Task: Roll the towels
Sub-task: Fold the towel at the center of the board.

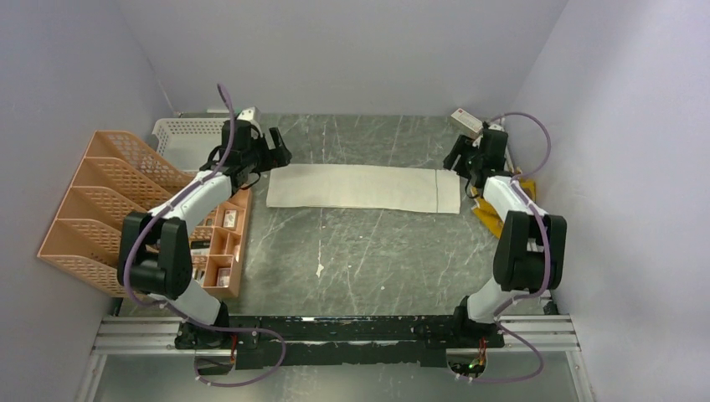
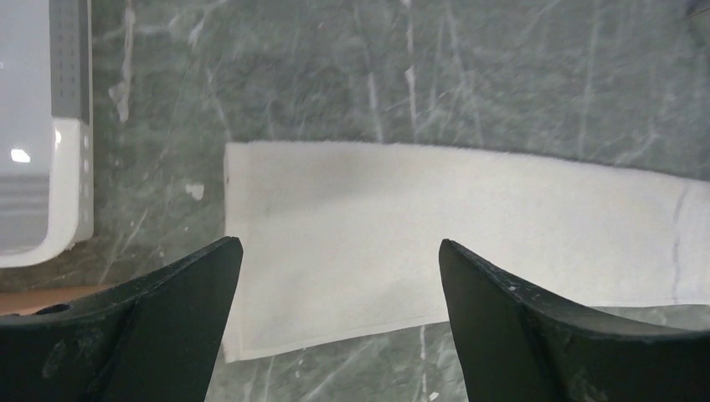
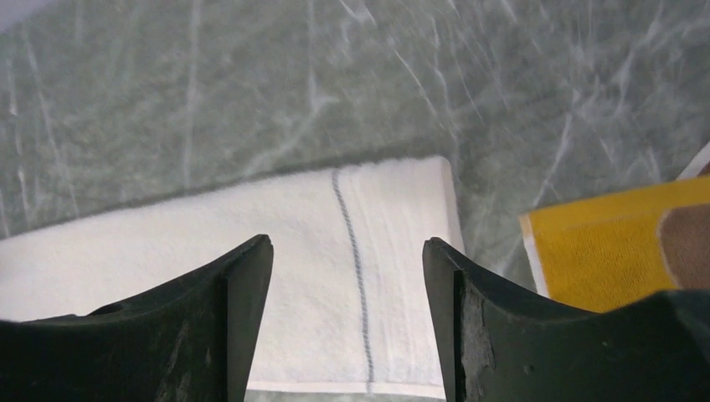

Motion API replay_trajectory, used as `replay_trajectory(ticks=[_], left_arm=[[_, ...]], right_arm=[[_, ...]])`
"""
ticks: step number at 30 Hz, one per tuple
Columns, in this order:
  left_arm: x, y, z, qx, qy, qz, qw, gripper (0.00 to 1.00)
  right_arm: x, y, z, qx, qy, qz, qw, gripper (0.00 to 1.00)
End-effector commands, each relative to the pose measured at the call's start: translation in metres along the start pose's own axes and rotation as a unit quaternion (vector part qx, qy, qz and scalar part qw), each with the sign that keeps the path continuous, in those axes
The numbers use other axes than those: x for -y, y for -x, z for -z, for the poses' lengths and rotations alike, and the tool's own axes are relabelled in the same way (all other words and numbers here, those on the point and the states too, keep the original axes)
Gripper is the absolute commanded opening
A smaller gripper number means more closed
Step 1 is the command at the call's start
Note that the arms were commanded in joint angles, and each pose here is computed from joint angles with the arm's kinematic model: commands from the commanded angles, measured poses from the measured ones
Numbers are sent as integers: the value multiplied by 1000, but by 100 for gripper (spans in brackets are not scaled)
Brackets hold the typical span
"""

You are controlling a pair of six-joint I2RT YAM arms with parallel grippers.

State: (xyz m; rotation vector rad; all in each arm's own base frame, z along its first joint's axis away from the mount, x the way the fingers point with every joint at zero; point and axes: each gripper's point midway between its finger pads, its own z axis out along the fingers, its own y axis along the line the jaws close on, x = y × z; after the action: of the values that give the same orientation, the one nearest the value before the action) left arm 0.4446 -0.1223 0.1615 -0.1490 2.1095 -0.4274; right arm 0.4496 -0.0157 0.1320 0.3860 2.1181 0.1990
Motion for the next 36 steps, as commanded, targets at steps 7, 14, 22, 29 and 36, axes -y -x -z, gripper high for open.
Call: replay_trajectory(ticks=[7,14,22,29,36], left_arm=[[-17,-39,-21,-82,-3,-2,997,97],[-41,-58,-36,-111,-7,36,993,96],[-48,-56,-44,-126,-7,49,991,95],[-45,-35,-43,-125,-10,40,991,95],[-42,-11,-39,-111,-25,42,993,95]], right_arm=[[53,-28,-15,-36,111,-92,989,68],[55,-46,-26,-48,132,-86,986,69],[65,-77,-34,-76,121,-72,987,67],[66,-94,-48,-101,138,-83,982,62],[56,-111,-50,-111,174,-108,973,53]])
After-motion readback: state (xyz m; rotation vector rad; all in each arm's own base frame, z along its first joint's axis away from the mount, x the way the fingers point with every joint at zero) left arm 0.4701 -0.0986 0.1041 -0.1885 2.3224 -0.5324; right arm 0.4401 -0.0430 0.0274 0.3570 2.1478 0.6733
